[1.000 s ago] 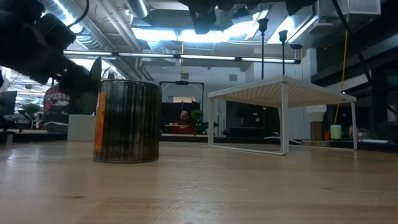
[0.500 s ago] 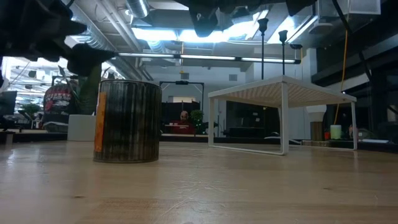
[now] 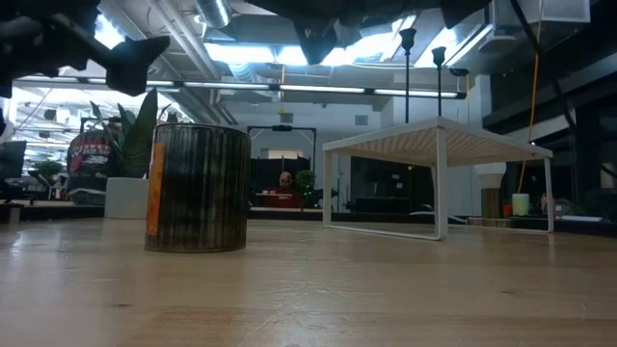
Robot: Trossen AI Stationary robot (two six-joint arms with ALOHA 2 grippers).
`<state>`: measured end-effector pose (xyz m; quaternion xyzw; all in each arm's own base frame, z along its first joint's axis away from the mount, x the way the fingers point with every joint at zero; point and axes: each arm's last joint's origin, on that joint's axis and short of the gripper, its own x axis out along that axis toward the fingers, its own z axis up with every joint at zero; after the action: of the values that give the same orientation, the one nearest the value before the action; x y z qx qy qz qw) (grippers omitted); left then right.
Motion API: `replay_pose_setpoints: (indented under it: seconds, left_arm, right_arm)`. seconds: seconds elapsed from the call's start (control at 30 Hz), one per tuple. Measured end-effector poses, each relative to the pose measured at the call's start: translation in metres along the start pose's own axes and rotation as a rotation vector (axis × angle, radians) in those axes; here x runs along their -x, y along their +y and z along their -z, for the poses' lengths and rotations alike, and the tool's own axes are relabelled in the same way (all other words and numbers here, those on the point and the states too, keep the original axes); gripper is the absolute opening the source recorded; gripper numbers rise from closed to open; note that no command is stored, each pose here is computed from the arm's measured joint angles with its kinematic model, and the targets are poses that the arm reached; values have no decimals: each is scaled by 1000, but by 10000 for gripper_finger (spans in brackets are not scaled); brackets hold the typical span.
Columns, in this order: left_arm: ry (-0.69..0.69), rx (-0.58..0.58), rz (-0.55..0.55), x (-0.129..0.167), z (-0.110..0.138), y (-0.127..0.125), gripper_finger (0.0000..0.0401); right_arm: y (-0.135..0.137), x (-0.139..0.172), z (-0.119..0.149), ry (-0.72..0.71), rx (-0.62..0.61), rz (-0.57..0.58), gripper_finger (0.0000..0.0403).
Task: Pick & Place candle stick holders
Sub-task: Put the black candle holder on the shelf aligned with the other black candle holders
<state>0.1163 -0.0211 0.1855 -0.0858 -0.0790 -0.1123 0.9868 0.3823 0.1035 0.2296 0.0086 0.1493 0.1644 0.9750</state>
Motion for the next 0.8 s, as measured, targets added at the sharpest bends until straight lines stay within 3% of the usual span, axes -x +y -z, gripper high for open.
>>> replay_pose_setpoints:
  seconds: [0.33, 0.53, 0.7, 0.8]
  left_arm:
    - [42, 20, 242, 1, 1, -7, 400]
    - [13, 39, 281, 1, -2, -11, 400]
    - [-3, 127, 334, 2, -5, -14, 400]
    - [-9, 92, 321, 2, -5, -14, 400]
  right_arm:
    - [0, 0, 0, 1, 0, 1, 11]
    - [0, 0, 0, 1, 2, 2, 9]
    - [0, 0, 0, 1, 0, 2, 20]
    - [-1, 0, 0, 1, 0, 5, 22]
